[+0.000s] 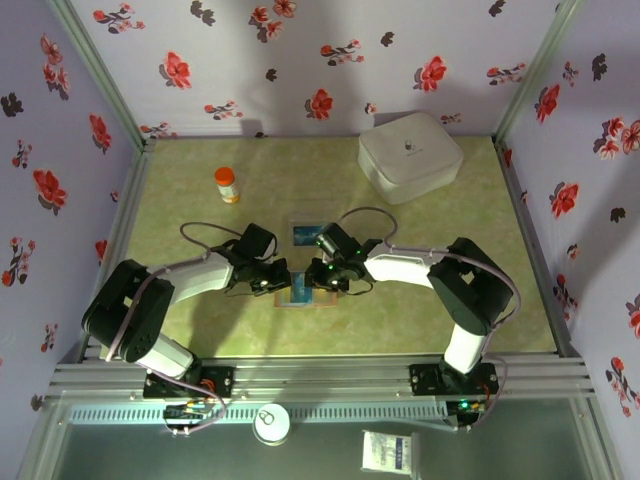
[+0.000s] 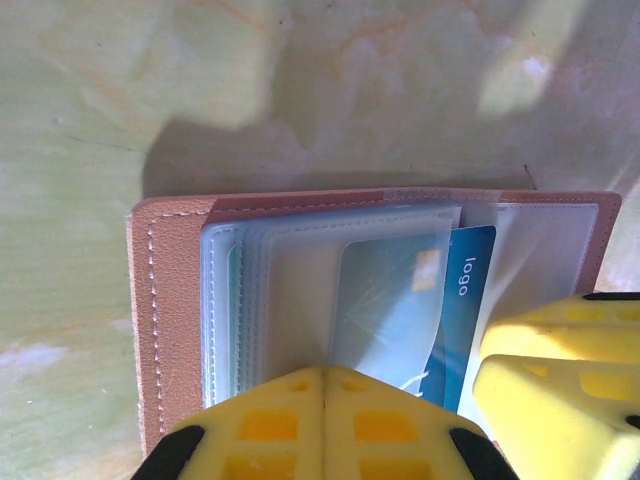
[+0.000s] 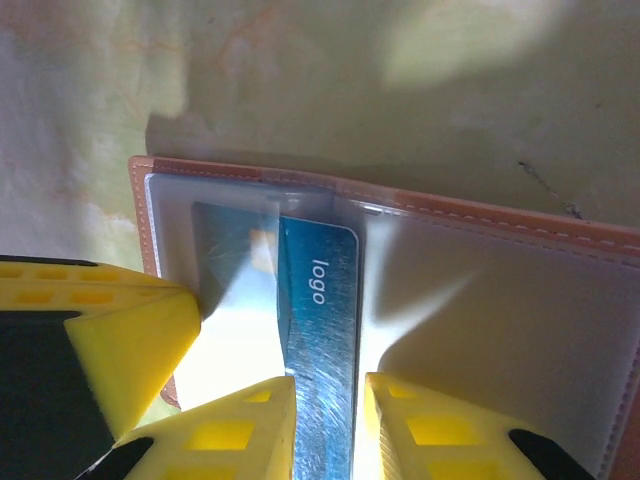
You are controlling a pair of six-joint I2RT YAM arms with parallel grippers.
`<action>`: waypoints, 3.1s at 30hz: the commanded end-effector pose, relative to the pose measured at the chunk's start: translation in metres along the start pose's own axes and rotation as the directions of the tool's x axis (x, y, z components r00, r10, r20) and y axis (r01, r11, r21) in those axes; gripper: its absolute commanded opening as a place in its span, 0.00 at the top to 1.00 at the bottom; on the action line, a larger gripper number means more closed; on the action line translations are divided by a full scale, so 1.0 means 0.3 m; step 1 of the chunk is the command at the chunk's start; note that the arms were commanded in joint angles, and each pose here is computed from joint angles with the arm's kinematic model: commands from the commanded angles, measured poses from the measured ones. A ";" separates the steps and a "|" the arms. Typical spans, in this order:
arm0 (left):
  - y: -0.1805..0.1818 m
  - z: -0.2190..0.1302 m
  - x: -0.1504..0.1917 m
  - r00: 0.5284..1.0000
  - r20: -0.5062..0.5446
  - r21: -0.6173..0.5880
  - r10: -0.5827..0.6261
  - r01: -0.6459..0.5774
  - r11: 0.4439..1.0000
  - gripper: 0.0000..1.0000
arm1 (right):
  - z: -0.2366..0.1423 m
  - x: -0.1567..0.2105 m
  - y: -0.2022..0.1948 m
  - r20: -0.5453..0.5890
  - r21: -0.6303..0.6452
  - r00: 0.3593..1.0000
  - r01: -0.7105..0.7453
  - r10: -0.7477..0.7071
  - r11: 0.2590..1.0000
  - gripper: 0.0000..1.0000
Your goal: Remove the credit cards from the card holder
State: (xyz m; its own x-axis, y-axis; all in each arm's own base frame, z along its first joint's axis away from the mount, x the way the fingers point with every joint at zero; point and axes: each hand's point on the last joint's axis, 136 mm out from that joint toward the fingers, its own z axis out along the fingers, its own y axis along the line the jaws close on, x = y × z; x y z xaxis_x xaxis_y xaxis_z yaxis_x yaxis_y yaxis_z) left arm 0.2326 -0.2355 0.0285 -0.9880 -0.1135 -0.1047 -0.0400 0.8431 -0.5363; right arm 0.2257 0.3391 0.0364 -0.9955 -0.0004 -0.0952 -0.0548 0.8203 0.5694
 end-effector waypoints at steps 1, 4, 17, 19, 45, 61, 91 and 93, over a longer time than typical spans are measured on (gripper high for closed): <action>0.039 0.019 0.018 1.000 -0.024 -0.051 0.006 -0.007 0.999 1.00 | 0.024 0.005 -0.007 -0.018 -0.033 0.999 -0.036 0.035 0.999 0.75; 0.042 0.020 0.020 1.000 -0.026 -0.056 0.005 -0.006 0.998 1.00 | 0.033 0.005 0.001 -0.023 -0.064 0.999 -0.046 0.044 0.997 0.75; 0.041 0.019 0.016 1.000 -0.028 -0.063 0.005 -0.007 0.998 1.00 | 0.040 -0.003 0.012 -0.024 -0.135 0.997 -0.078 0.075 0.988 0.81; 0.042 0.019 0.018 1.000 -0.030 -0.065 0.005 -0.007 0.998 1.00 | 0.037 -0.005 0.010 -0.021 -0.135 0.997 -0.079 0.076 0.988 0.83; 0.000 -0.029 -0.001 1.000 0.008 -0.031 0.011 -0.011 0.999 1.00 | -0.129 -0.031 -0.013 0.058 -0.051 0.998 0.019 -0.016 0.999 0.96; 0.008 -0.106 -0.041 0.997 0.078 -0.001 -0.009 0.010 1.000 0.99 | -0.300 -0.158 0.030 -0.103 0.188 0.695 0.716 -0.712 0.672 0.99; 0.102 -0.130 -0.051 0.995 0.085 -0.006 -0.052 0.053 0.999 0.98 | -0.200 -0.456 0.154 -0.328 -0.031 0.024 0.999 -0.944 0.036 1.00; 0.105 -0.129 -0.054 0.995 0.085 -0.005 -0.053 0.054 0.999 0.98 | -0.185 -0.468 0.152 -0.329 -0.031 0.024 0.999 -0.944 0.036 1.00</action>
State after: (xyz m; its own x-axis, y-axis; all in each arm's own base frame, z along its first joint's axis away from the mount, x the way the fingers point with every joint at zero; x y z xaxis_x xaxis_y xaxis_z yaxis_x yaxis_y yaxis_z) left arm 0.2465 -0.1908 0.0491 -0.9629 -0.2234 -0.1515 -0.1087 0.8348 -0.5398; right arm 0.3610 0.3494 0.1253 -0.0146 -0.9560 -0.2929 -0.9957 0.0406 -0.0829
